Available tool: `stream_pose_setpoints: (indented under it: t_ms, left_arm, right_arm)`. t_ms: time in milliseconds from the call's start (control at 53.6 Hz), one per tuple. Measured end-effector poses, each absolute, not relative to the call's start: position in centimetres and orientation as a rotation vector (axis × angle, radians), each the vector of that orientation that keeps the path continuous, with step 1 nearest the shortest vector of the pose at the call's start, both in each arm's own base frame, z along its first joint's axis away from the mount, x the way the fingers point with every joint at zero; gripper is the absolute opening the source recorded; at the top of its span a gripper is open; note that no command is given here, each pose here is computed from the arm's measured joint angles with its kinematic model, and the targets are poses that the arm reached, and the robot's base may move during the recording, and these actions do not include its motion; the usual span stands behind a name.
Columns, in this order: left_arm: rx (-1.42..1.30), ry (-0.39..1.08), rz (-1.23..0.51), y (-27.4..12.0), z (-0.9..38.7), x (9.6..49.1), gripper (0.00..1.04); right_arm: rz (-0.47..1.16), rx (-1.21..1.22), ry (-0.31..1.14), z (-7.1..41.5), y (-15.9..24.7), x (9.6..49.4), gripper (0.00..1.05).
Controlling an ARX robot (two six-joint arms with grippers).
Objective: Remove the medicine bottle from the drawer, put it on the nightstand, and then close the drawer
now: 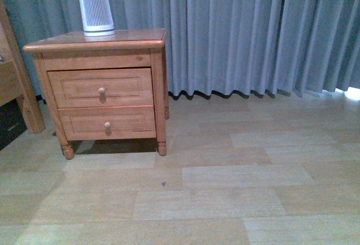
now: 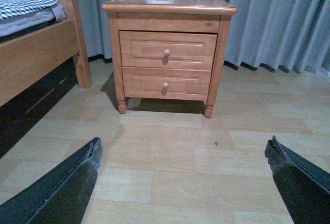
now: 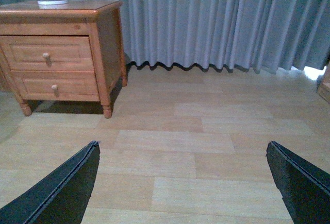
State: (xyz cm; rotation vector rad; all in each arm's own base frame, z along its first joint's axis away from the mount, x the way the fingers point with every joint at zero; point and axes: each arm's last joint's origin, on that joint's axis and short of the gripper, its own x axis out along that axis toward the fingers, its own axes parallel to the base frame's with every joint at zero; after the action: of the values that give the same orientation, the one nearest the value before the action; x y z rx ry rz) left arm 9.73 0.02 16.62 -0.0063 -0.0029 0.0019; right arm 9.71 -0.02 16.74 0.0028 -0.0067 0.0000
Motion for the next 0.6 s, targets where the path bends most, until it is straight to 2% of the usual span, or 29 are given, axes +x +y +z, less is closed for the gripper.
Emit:
stream_pose_setpoints:
  t_ms: [597]
  left_arm:
    - [-0.006,-0.003,0.002,0.02,16.62,9.73,0.98]
  right_arm:
    - [0.000,0.003,-0.007,16.74,-0.02,9.71,0.98]
